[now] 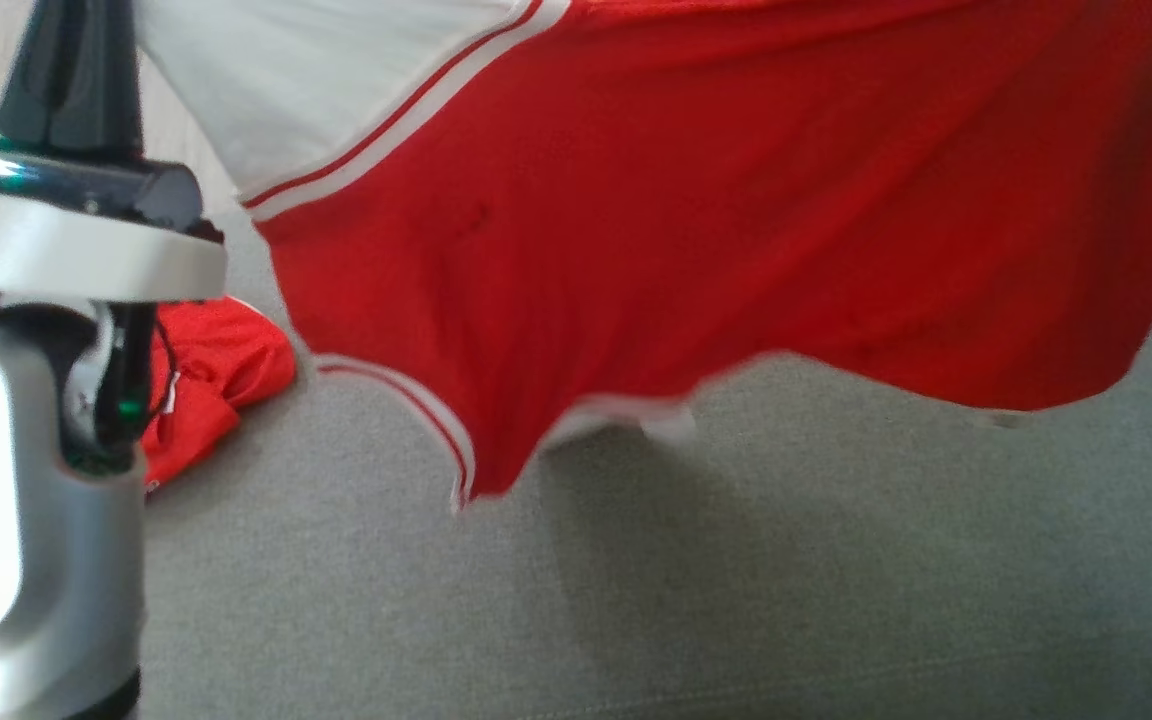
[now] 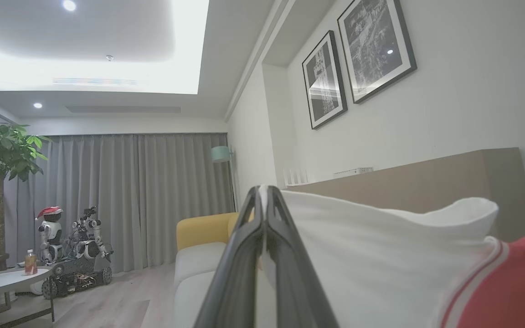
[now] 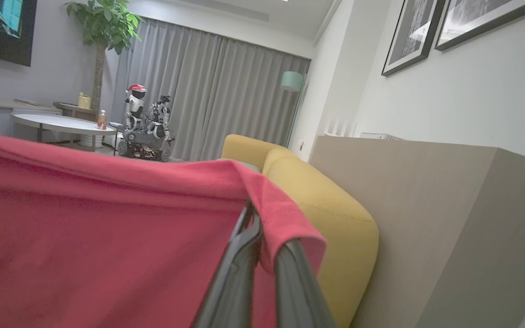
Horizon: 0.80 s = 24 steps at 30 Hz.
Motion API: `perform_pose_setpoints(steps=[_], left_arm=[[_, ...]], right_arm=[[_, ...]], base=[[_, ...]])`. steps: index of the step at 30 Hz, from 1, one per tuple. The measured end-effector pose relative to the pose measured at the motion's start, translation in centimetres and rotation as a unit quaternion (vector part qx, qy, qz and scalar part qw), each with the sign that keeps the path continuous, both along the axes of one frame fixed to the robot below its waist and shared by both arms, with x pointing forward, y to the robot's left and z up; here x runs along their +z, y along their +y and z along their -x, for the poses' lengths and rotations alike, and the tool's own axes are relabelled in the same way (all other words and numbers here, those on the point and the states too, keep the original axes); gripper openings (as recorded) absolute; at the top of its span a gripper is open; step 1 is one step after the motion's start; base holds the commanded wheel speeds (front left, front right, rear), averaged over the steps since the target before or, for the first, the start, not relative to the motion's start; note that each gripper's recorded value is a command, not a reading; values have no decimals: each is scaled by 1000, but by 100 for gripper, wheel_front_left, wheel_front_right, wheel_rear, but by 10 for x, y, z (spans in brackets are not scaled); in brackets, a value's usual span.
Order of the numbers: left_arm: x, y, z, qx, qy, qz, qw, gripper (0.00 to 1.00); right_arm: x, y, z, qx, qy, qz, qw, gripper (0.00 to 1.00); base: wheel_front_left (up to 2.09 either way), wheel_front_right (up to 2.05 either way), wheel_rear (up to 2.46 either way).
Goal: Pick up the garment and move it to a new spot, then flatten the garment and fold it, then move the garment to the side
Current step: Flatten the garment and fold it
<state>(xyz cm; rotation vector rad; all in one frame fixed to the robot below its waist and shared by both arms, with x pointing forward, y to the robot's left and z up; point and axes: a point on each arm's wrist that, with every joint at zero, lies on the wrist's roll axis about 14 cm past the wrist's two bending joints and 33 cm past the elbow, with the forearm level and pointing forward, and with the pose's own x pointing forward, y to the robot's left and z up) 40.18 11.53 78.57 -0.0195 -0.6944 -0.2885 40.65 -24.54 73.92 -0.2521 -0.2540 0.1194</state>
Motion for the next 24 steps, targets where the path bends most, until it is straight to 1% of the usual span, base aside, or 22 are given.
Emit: perform_pose_setpoints(steps=[4,7,10,13,16,20,22,23,24], left_arm=[[-4,0,-9,5,29,-19,999,0],[-15,-4,-28,-7,66,-17,998,0],[-25,-11,-56,-17,101,-25,994,0],[-21,-19,-95,-20,112,-36,993,0],[-3,-19,-139,-7,96,-46,994,0],[31,-8,-191,22,42,-17,999,0],[39,-3,-212,33,17,1,999,0],[39,-3,-212,33,17,1,999,0],[39,-1,-222,37,9,10,999,0]], right_arm=[[-2,-1,-1,9,26,-26,999,0],[-2,-1,-13,17,42,-44,998,0],[3,5,-33,25,48,-43,998,0],[13,13,-67,38,46,-46,997,0],[30,23,-109,49,24,-47,997,0],[54,28,-165,58,-32,-63,996,0],[56,31,-190,61,-58,-68,994,0],[56,31,-190,61,-58,-68,994,0],[53,33,-203,63,-67,-74,993,0]], base=[[0,0,0],[0,0,0],[0,0,0],[0,0,0],[0,0,0],[0,0,0],[0,0,0],[0,0,0],[0,0,0]])
